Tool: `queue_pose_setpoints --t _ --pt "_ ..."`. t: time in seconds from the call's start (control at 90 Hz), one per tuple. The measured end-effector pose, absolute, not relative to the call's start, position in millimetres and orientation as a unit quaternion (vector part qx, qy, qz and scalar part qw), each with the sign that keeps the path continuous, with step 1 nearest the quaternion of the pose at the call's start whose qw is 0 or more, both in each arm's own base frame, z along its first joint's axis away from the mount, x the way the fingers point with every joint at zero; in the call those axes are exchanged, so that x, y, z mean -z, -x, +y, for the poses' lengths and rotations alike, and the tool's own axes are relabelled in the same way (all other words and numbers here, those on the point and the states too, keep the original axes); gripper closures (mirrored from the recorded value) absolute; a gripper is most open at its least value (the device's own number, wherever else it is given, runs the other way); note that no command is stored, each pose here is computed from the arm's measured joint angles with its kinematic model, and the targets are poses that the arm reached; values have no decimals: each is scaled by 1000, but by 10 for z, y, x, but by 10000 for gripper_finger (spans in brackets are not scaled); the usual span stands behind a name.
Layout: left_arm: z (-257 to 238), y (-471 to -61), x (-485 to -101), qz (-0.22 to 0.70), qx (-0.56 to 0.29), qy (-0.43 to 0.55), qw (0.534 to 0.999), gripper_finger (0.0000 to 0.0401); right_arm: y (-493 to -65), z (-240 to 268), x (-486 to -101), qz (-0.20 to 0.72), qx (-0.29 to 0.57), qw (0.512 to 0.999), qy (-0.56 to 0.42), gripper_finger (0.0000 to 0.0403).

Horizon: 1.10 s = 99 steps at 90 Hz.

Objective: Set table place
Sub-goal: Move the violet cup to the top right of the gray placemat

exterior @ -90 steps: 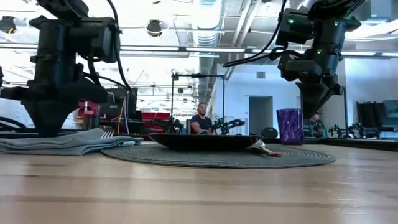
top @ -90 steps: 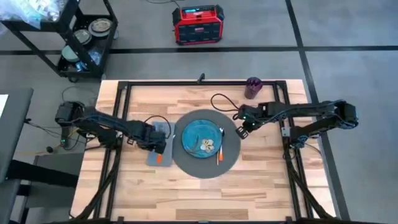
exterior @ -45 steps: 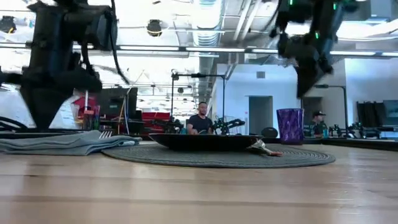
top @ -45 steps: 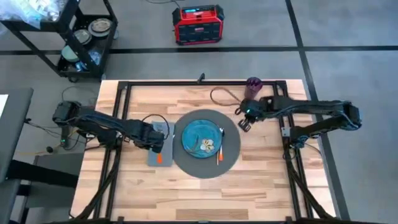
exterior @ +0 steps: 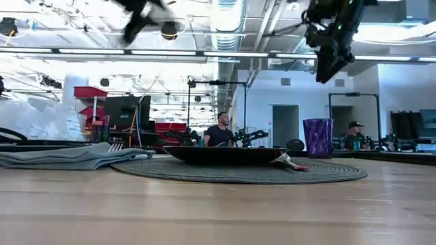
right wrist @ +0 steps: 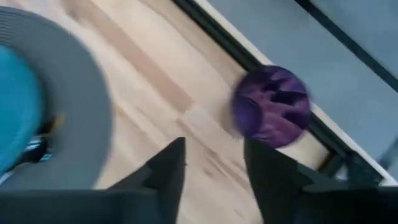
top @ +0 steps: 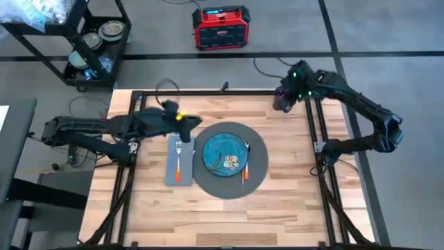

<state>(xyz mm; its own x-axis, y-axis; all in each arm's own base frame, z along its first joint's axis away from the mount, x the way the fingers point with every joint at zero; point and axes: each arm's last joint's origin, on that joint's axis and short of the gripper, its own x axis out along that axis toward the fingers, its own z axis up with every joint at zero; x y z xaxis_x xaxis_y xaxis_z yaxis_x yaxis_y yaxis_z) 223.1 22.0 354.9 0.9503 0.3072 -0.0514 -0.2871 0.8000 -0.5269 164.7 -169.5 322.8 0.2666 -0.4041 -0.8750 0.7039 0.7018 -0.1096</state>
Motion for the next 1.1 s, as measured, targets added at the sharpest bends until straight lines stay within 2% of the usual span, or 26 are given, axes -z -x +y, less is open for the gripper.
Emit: queue_pose_setpoints --t 0.1,0.189,0.4,0.711,0.767,0.822,0.944,1.1 --pt "283 -2216 -3807 -124 -56 223 965 290 -1672 -1878 -3089 515 346 767 -164 178" --pt "351 -2200 -3887 -159 -11 206 966 278 -1736 -1999 -2938 540 331 755 -169 158" --pt "470 -2202 -3800 -118 -24 222 968 277 -1960 -2236 -2630 555 315 753 -161 154" --pt "463 -2213 -3739 -83 -16 230 970 278 -2052 -2487 -2094 614 328 688 -206 158" --pt "463 -2216 -3724 -76 -18 231 970 278 -2062 -2509 -2020 619 331 678 -219 176" --pt "467 -2218 -3704 -66 -22 232 970 278 -2071 -2520 -1956 625 333 668 -230 217" --pt "490 -2218 -3651 -40 -33 233 971 278 -2090 -2505 -1896 631 334 656 -244 368" --pt "551 -2204 -3609 -21 -39 236 971 278 -2201 -2328 -1959 628 334 653 -261 399"
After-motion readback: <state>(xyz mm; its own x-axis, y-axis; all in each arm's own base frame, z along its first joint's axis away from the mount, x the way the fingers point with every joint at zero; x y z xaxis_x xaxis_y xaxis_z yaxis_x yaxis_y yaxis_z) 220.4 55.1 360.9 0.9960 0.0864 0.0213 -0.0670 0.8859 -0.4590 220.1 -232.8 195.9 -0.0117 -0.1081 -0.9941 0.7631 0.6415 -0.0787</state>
